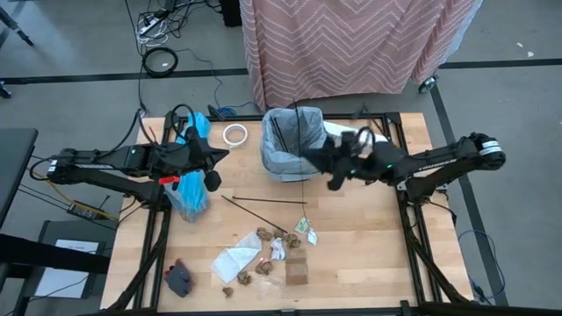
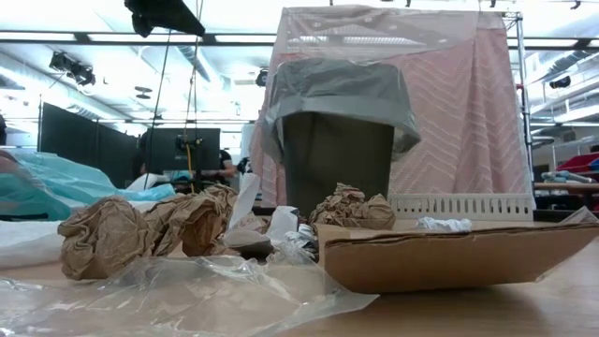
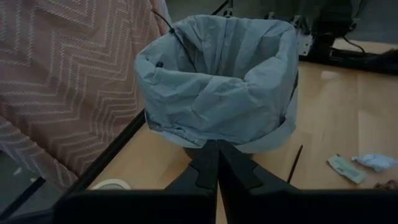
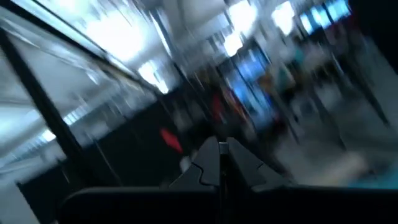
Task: Place trash/remove bag and relplace
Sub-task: Put the zip tie into the trash bin, then adjust the trash bin on the table, then put the zip tie into the trash bin
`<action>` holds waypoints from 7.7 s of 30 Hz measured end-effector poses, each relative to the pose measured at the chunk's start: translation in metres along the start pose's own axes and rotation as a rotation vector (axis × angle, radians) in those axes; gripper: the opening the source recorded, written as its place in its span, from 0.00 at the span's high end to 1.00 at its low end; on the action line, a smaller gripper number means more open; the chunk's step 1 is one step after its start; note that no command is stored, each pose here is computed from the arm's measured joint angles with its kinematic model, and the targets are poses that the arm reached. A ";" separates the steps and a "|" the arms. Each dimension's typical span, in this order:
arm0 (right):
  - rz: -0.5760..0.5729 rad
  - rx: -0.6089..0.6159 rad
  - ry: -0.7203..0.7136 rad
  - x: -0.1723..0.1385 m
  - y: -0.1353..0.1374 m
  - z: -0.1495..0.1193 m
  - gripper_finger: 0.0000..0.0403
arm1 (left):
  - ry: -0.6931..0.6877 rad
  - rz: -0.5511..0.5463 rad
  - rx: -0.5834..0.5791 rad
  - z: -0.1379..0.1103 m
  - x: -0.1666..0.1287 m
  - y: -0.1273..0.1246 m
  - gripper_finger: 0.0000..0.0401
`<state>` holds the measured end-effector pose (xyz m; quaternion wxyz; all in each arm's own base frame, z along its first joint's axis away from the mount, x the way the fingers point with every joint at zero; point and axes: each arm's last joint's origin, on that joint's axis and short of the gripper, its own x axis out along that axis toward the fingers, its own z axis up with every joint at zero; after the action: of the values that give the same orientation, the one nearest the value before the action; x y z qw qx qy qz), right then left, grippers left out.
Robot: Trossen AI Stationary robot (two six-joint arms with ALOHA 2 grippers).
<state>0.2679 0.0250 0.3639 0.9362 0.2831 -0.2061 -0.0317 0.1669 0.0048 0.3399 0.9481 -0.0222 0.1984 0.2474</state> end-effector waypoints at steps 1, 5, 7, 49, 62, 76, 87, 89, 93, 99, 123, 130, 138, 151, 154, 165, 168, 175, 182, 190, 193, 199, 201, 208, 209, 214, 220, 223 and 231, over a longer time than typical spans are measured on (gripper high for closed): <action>0.030 -0.012 -0.033 -0.001 0.002 0.005 1.00 | 0.001 0.000 -0.004 0.000 0.000 0.000 0.96; 0.171 -0.028 -0.130 -0.002 0.011 0.017 1.00 | 0.000 0.000 -0.006 0.000 0.000 0.000 0.96; 0.235 -0.035 -0.173 -0.003 0.014 0.021 1.00 | 0.001 0.000 -0.006 0.000 0.000 0.000 0.96; 0.406 -0.160 -0.517 -0.011 -0.003 0.069 1.00 | -0.005 -0.001 -0.010 0.001 0.000 0.000 0.96; 0.269 -0.389 -0.412 -0.005 -0.061 0.099 1.00 | -0.005 -0.001 -0.010 0.001 0.000 0.000 0.96; -0.075 -0.398 0.141 0.007 -0.141 0.066 0.99 | -0.005 -0.001 -0.010 0.001 0.000 0.000 0.96; -0.225 -0.382 0.286 -0.005 -0.152 0.062 0.74 | 0.001 0.000 -0.007 0.000 0.002 -0.001 0.96; -0.248 -0.409 0.234 -0.011 -0.148 0.076 0.69 | 0.003 0.001 -0.006 0.000 0.003 -0.002 0.96; -0.464 -0.407 0.282 -0.038 -0.150 0.092 0.64 | 0.006 0.001 -0.014 0.000 0.004 -0.002 0.96; -1.054 -0.442 0.414 -0.096 -0.151 0.099 0.69 | 0.015 0.004 -0.059 -0.001 0.007 -0.004 0.96; -1.543 -0.262 0.828 -0.114 -0.255 0.057 0.76 | 0.017 0.001 -0.154 0.001 0.032 -0.020 0.96; -1.495 -0.165 0.956 -0.113 -0.278 0.037 0.77 | 0.020 -0.001 -0.174 0.001 0.033 -0.020 0.96; -1.294 0.034 1.072 -0.108 -0.276 0.020 0.81 | 0.021 -0.004 -0.173 0.001 0.032 -0.020 0.96; -0.965 0.001 1.007 -0.087 -0.204 0.026 0.91 | 0.021 -0.004 -0.173 0.001 0.032 -0.020 0.96; -0.900 -0.026 0.979 -0.082 -0.190 0.026 0.92 | 0.021 -0.004 -0.173 0.001 0.032 -0.020 0.96; -1.001 -0.142 0.975 -0.075 -0.188 0.015 0.95 | 0.021 -0.004 -0.182 0.001 0.032 -0.020 0.96; -1.187 -0.203 1.018 -0.091 -0.195 0.020 0.96 | 0.021 -0.004 -0.199 0.001 0.032 -0.020 0.96; -1.255 -0.218 1.191 -0.110 -0.198 0.024 0.97 | 0.021 -0.005 -0.201 0.001 0.032 -0.020 0.96; -1.214 -0.202 1.162 -0.113 -0.189 0.030 0.97 | 0.020 -0.007 -0.206 0.001 0.032 -0.020 0.96; -1.068 -0.191 1.002 -0.121 -0.157 0.052 0.97 | 0.020 -0.007 -0.202 0.001 0.032 -0.020 0.96; -0.971 -0.187 0.896 -0.123 -0.141 0.063 0.97 | 0.020 -0.007 -0.202 0.001 0.032 -0.020 0.96; -0.985 -0.206 0.798 -0.131 -0.125 0.072 0.98 | 0.020 -0.007 -0.201 0.001 0.032 -0.020 0.96; -1.074 -0.235 0.844 -0.135 -0.129 0.069 0.99 | 0.020 -0.007 -0.200 0.001 0.032 -0.020 0.96; -1.182 -0.245 1.083 -0.133 -0.152 0.051 1.00 | 0.020 -0.004 -0.198 0.001 0.032 -0.020 0.96; -1.156 -0.224 1.104 -0.130 -0.155 0.049 1.00 | 0.019 -0.005 -0.198 0.001 0.032 -0.020 0.96; -0.815 -0.102 1.145 -0.111 -0.154 0.036 1.00 | -0.017 -0.018 -0.181 0.005 0.032 -0.021 0.96; -0.382 -0.057 1.133 -0.083 -0.120 0.014 0.99 | -0.073 -0.159 -0.211 0.014 0.030 -0.025 0.96; -0.220 -0.058 1.153 -0.074 -0.091 -0.004 0.97 | -0.089 -0.299 -0.224 0.019 0.028 -0.029 0.96; -0.186 -0.186 1.111 -0.074 -0.022 -0.054 0.93 | -0.132 -0.537 -0.183 0.048 0.004 -0.029 0.96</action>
<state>0.2235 0.0472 0.2840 0.9183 0.1906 0.3464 0.0217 0.2012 -0.0124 0.3806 0.9846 -0.1431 0.1003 0.0052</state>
